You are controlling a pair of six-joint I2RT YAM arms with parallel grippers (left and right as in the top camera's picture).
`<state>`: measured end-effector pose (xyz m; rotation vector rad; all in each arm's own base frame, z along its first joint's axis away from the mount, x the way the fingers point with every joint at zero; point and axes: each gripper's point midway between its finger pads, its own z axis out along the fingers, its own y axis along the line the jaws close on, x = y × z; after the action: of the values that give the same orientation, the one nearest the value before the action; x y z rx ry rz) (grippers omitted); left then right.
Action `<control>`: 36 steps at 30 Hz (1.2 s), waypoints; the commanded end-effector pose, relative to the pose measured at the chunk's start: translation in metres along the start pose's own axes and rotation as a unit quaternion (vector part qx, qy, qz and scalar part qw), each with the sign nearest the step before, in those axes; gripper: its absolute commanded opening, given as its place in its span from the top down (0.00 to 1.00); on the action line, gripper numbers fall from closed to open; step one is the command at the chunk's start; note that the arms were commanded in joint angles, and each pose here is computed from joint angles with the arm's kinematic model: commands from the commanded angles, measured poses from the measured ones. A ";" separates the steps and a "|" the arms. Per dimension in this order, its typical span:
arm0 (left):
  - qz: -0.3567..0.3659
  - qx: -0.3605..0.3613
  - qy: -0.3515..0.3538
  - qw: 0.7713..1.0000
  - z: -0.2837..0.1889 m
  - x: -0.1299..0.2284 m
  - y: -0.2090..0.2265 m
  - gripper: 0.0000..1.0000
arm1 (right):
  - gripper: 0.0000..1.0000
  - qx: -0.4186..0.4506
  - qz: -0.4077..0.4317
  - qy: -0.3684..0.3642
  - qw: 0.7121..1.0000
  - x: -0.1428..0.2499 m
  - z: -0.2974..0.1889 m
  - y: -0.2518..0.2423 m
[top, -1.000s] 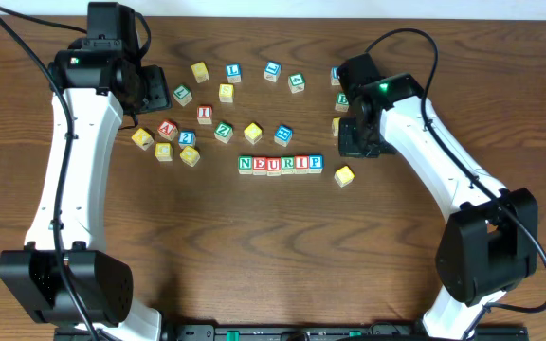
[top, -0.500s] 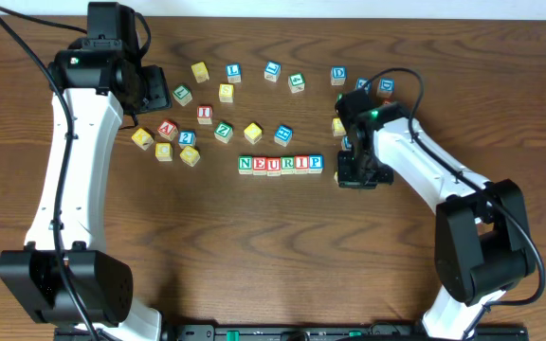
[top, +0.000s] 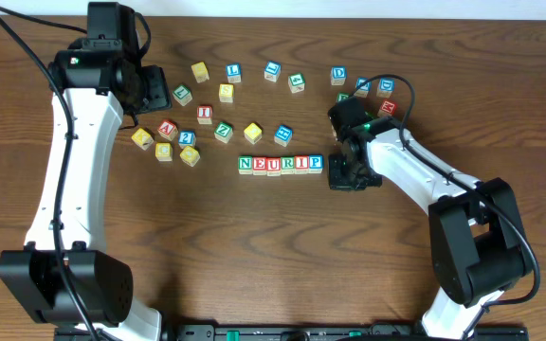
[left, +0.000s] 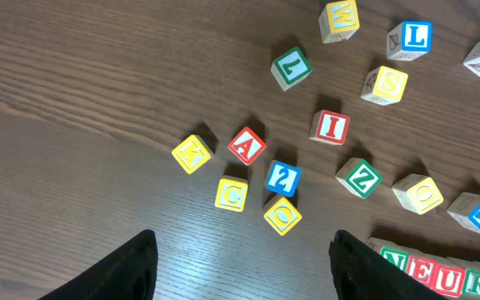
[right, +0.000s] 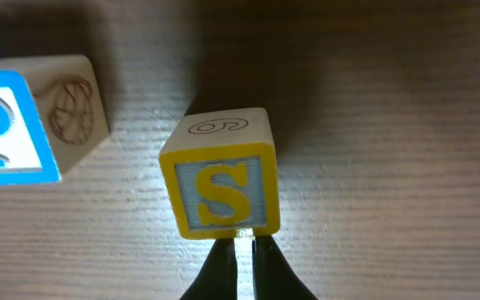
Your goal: Spell out NEURIPS
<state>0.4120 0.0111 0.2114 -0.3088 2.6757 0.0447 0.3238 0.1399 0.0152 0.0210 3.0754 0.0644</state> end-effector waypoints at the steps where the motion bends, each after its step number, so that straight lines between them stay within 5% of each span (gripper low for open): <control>1: 0.004 -0.004 -0.001 1.000 0.000 0.000 0.002 0.34 | 0.96 -0.004 -0.005 -0.002 1.000 -0.001 0.004 0.003; 25: 0.004 -0.005 0.000 1.000 0.000 0.000 0.002 0.34 | 0.99 -0.037 -0.019 -0.056 0.998 -0.034 -0.034 0.021; 36: 0.004 -0.005 0.000 1.000 0.000 0.000 0.002 0.35 | 0.99 -0.017 0.019 -0.066 0.997 -0.043 -0.049 -0.011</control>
<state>0.4120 0.0111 0.2114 -0.3088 2.6757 0.0447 0.3614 0.1379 0.0676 0.0633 2.9450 0.1480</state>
